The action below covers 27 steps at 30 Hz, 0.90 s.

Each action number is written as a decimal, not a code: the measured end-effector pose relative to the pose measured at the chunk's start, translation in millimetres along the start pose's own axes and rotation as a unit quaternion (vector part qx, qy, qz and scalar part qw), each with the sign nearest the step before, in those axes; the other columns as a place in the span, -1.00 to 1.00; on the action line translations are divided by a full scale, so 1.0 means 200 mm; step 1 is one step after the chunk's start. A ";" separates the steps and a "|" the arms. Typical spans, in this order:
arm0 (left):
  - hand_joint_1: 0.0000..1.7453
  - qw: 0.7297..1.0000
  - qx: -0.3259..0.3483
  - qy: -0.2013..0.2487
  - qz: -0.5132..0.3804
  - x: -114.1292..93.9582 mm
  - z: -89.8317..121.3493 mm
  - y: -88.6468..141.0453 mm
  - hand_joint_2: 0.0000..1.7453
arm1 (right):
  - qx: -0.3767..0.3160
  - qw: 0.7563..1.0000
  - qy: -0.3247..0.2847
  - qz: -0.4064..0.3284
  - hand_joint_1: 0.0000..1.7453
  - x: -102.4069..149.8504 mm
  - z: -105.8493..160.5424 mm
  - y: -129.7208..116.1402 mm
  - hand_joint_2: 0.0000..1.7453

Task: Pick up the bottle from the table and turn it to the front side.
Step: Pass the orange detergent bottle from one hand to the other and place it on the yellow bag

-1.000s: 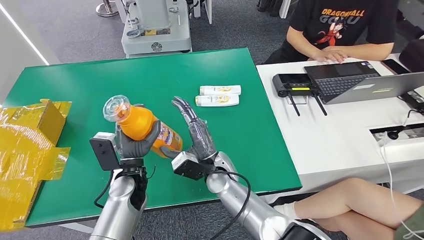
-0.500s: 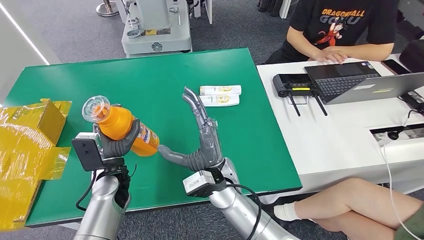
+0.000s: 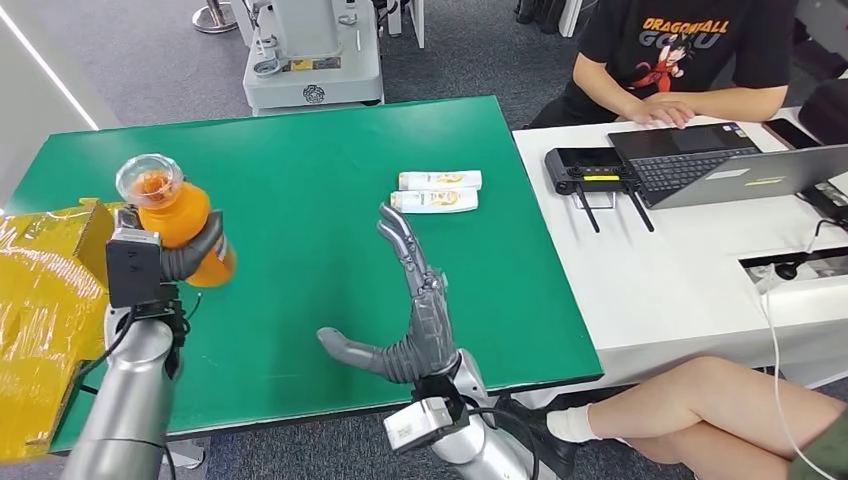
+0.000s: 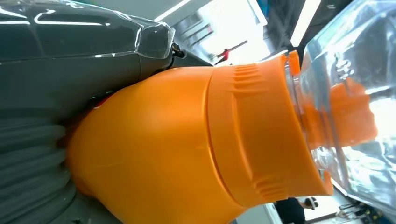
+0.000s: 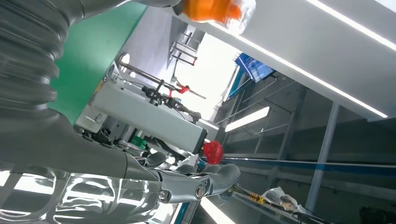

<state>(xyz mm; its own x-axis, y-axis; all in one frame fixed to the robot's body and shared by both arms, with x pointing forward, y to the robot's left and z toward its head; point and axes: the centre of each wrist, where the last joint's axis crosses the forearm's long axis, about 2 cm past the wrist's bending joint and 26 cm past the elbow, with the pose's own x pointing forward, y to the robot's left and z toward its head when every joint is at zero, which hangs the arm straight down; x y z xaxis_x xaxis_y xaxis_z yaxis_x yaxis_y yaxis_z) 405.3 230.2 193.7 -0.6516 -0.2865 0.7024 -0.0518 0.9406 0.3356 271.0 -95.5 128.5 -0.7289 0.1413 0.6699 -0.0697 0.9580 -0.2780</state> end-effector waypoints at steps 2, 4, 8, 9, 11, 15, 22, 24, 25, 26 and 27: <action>1.00 0.998 -0.022 -0.015 -0.052 -0.03 -0.05 0.11 1.00 | 0.003 1.000 0.003 -0.003 -1.00 0.01 0.03 0.00 1.00; 1.00 0.994 -0.043 -0.025 -0.098 -0.05 -0.09 0.20 1.00 | 0.002 1.000 0.006 -0.004 -1.00 0.02 0.06 0.00 1.00; 1.00 0.980 -0.080 -0.025 -0.179 -0.10 -0.17 0.35 1.00 | -0.001 1.000 0.011 0.002 -1.00 0.05 0.11 -0.01 1.00; 1.00 0.977 -0.086 -0.023 -0.192 -0.11 -0.18 0.38 1.00 | -0.002 1.000 0.011 0.004 -1.00 0.06 0.12 -0.01 1.00; 1.00 0.974 -0.095 -0.016 -0.206 -0.13 -0.20 0.42 1.00 | -0.003 1.000 0.012 0.006 -1.00 0.08 0.13 -0.01 1.00; 1.00 0.971 -0.106 -0.006 -0.216 -0.16 -0.20 0.47 1.00 | -0.005 1.000 0.013 0.007 -1.00 0.11 0.14 -0.01 1.00; 1.00 0.961 -0.137 -0.008 -0.241 -0.21 -0.15 0.52 1.00 | -0.005 1.000 0.013 0.002 -1.00 0.15 0.15 -0.03 1.00; 1.00 0.954 -0.149 -0.013 -0.261 -0.22 -0.14 0.53 1.00 | -0.006 1.000 0.013 0.000 -1.00 0.15 0.14 -0.03 1.00; 1.00 0.949 -0.156 -0.014 -0.272 -0.23 -0.14 0.54 1.00 | -0.006 1.000 0.013 0.000 -1.00 0.15 0.14 -0.03 1.00; 1.00 0.946 -0.161 -0.015 -0.282 -0.23 -0.13 0.55 1.00 | -0.006 1.000 0.013 0.000 -1.00 0.15 0.14 -0.04 1.00; 1.00 0.942 -0.166 -0.014 -0.291 -0.24 -0.12 0.57 1.00 | -0.006 1.000 0.012 -0.001 -1.00 0.15 0.14 -0.04 1.00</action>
<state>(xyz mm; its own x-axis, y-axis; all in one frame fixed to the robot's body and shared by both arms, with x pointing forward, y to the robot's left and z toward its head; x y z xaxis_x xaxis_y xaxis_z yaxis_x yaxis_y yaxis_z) 448.9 345.6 213.7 -0.6068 -0.7261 0.3234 -0.1693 0.5156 0.8399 230.2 -105.1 131.3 -0.7118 0.1463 0.6870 -0.0617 0.9612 -0.2688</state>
